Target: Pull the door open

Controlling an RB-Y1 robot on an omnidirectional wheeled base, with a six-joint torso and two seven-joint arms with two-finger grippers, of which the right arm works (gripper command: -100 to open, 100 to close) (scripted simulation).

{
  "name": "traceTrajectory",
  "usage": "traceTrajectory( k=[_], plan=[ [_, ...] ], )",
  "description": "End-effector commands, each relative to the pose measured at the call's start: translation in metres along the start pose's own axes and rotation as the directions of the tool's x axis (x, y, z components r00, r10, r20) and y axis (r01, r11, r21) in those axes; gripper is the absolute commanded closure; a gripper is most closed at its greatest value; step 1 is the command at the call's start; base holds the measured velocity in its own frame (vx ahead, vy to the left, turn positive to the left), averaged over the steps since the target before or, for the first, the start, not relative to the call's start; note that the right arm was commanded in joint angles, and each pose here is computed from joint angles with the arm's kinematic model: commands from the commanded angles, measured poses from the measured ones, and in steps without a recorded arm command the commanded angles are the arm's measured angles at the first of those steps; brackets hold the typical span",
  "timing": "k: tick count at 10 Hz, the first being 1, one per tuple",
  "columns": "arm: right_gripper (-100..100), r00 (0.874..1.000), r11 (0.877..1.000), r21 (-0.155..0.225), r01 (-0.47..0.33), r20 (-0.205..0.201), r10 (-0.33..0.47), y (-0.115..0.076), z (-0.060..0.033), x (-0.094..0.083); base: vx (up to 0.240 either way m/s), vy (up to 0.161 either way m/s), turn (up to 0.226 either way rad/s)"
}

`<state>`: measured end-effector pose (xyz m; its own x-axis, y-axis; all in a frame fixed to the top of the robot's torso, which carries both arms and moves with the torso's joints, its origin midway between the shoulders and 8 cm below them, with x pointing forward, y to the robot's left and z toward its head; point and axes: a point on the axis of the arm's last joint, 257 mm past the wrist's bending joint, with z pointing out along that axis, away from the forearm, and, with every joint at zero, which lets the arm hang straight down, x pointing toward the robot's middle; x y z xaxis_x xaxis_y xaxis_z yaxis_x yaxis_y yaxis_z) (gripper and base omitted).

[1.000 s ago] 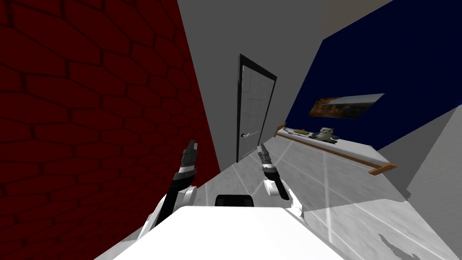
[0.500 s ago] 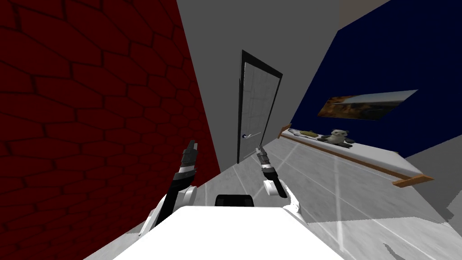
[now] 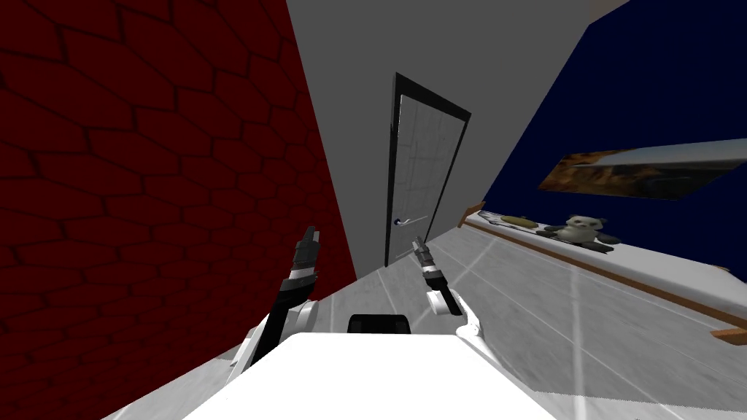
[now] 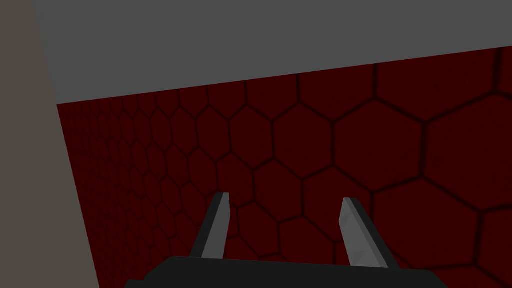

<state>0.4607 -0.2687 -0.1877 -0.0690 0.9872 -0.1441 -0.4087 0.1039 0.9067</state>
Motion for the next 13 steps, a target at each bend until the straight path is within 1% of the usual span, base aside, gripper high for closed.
traceTrajectory(
  k=[1, 2, 3, 5, 6, 9, 13],
  plan=[
    [-100, 1.000, 1.000, 0.029, -0.010, -0.009, 0.010, -0.015, -0.0030, 0.000, 0.062, -0.117, 0.130],
    [-100, 1.000, 0.999, 0.043, -0.014, -0.015, 0.015, -0.022, -0.0034, 0.000, 0.066, -0.101, 0.150],
    [-100, 1.000, 0.999, 0.046, -0.014, -0.014, 0.015, -0.023, -0.0042, 0.000, 0.043, -0.051, 0.052],
    [-100, 0.999, 0.996, 0.081, -0.023, -0.023, 0.024, -0.040, -0.0069, -0.002, 0.050, -0.058, 0.097],
    [-100, 0.999, 0.995, 0.093, -0.026, -0.027, 0.029, -0.046, -0.0071, -0.003, 0.067, -0.088, 0.199],
    [-100, 0.999, 0.989, 0.147, -0.034, -0.034, 0.040, -0.072, -0.0133, -0.008, 0.054, -0.103, 0.126],
    [-100, 0.998, 0.977, 0.210, -0.041, -0.039, 0.050, -0.099, -0.0208, -0.017, 0.059, -0.093, 0.129]
  ],
)
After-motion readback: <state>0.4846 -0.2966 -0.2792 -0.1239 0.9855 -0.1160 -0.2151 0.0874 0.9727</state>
